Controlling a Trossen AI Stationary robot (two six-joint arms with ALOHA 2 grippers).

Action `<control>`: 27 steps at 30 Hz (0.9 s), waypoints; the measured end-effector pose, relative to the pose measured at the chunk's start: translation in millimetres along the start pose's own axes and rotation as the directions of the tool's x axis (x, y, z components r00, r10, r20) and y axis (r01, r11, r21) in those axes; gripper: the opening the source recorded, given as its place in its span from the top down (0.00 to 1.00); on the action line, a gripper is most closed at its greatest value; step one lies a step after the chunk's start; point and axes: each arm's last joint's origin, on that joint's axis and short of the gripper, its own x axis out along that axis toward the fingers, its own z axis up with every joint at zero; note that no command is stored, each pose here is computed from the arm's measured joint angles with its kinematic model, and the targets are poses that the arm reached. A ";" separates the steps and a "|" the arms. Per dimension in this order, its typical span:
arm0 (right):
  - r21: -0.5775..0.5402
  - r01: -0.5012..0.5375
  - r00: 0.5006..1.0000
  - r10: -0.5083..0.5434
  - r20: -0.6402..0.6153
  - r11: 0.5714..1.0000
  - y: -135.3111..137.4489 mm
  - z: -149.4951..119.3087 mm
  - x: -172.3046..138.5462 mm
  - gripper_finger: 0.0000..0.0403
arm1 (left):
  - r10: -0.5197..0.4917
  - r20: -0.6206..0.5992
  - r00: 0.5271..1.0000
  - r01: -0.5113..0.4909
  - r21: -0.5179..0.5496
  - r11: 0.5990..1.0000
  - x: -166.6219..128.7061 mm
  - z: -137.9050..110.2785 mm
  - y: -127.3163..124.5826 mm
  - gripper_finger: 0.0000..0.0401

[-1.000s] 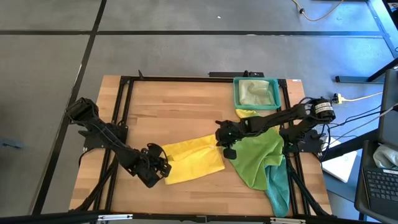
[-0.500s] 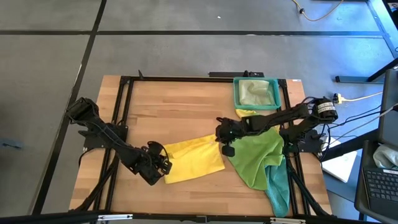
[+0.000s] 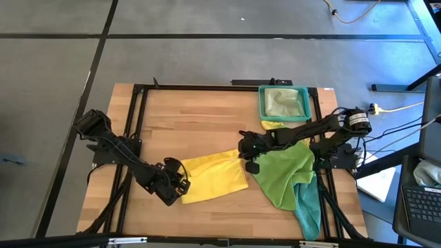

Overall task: Fold microfiber towels
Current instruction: Fold the left yellow microfiber cloth

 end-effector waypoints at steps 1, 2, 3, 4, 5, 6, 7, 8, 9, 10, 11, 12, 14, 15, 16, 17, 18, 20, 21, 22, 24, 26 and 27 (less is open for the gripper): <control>0.003 0.000 1.000 0.000 0.005 1.000 0.1 0.5 0.0 0.90 | 0.002 0.001 1.000 -0.002 0.002 1.000 0.1 0.3 0.1 0.99; 0.003 -0.001 1.000 0.001 0.010 1.000 0.1 0.9 0.0 0.90 | 0.004 0.003 1.000 -0.004 0.006 1.000 0.5 0.9 0.2 0.98; 0.003 -0.002 1.000 0.002 0.014 1.000 0.2 1.4 0.0 0.89 | 0.013 0.004 1.000 -0.013 0.009 1.000 0.9 1.7 1.0 0.96; 0.003 -0.002 1.000 0.002 0.018 1.000 0.2 1.8 0.0 0.89 | 0.024 0.004 1.000 -0.024 0.017 1.000 1.3 2.7 1.8 0.95; 0.003 -0.002 1.000 0.002 0.019 1.000 0.2 1.8 0.0 0.89 | 0.030 0.006 1.000 -0.030 0.022 0.999 1.8 3.7 2.1 0.93; 0.003 -0.003 1.000 0.002 0.019 1.000 0.2 1.9 -0.1 0.89 | 0.038 0.008 0.999 -0.038 0.022 0.999 2.6 5.1 2.6 0.91; 0.004 -0.002 1.000 0.002 0.018 1.000 0.2 1.8 0.0 0.89 | 0.055 0.011 0.998 -0.055 0.024 0.998 3.3 6.8 4.0 0.90; 0.004 -0.002 1.000 0.002 0.018 1.000 0.2 1.7 0.0 0.89 | 0.074 0.010 0.997 -0.074 0.025 0.997 4.2 8.6 5.4 0.88; 0.004 -0.002 1.000 0.002 0.018 1.000 0.2 1.7 0.0 0.89 | 0.088 0.010 0.996 -0.088 0.023 0.996 5.2 10.5 6.3 0.87; 0.004 -0.003 1.000 0.002 0.018 1.000 0.3 1.7 0.0 0.89 | 0.098 0.007 0.995 -0.098 0.018 0.995 6.2 12.4 6.8 0.85; 0.006 -0.003 1.000 0.003 0.018 1.000 0.3 1.7 0.0 0.89 | 0.112 0.006 0.994 -0.113 0.018 0.993 7.0 14.2 7.8 0.84; 0.010 -0.003 1.000 0.003 0.018 1.000 0.3 1.7 0.0 0.89 | 0.130 0.005 0.992 -0.130 0.019 0.991 7.7 15.9 9.2 0.83; 0.029 -0.003 1.000 0.003 0.016 1.000 0.3 1.6 0.0 0.89 | 0.150 0.005 0.989 -0.150 0.013 0.989 9.2 19.1 10.5 0.82; 0.032 -0.003 1.000 0.002 0.016 0.999 0.3 1.5 0.0 0.89 | 0.159 0.004 0.987 -0.159 0.012 0.987 9.7 20.3 11.2 0.82; 0.032 -0.003 1.000 0.002 0.015 0.999 0.3 1.4 0.0 0.89 | 0.171 -0.002 0.985 -0.171 0.010 0.985 10.4 21.6 12.0 0.82; 0.032 -0.002 1.000 0.002 0.014 0.999 0.3 1.4 0.0 0.89 | 0.182 -0.012 0.983 -0.182 0.008 0.983 11.0 22.8 12.7 0.82; 0.032 -0.002 1.000 0.002 0.012 0.999 0.3 1.2 0.0 0.89 | 0.188 -0.025 0.982 -0.188 0.004 0.982 11.5 23.5 13.0 0.82; 0.032 -0.001 1.000 0.001 0.008 0.999 0.2 0.7 0.0 0.89 | 0.193 -0.044 0.980 -0.193 0.000 0.981 12.1 24.1 13.1 0.83; 0.033 0.000 1.000 0.000 0.004 0.999 0.1 0.3 0.0 0.89 | 0.195 -0.050 0.980 -0.195 0.000 0.981 12.1 23.9 13.2 0.83; 0.033 0.000 1.000 0.000 0.000 0.999 0.1 0.0 0.0 0.89 | 0.196 -0.054 0.979 -0.197 0.001 0.980 12.0 23.8 13.3 0.83; 0.034 0.001 1.000 -0.001 -0.005 0.999 0.0 -0.5 0.0 0.89 | 0.204 -0.064 0.977 -0.205 0.004 0.979 11.8 23.5 14.1 0.83; 0.034 0.002 1.000 -0.002 -0.012 0.999 0.0 -1.2 0.0 0.89 | 0.215 -0.070 0.974 -0.215 0.007 0.977 11.6 23.5 15.0 0.83; 0.035 0.003 1.000 -0.002 -0.014 0.999 -0.1 -1.4 0.0 0.89 | 0.218 -0.073 0.973 -0.218 0.008 0.976 11.5 23.4 15.3 0.83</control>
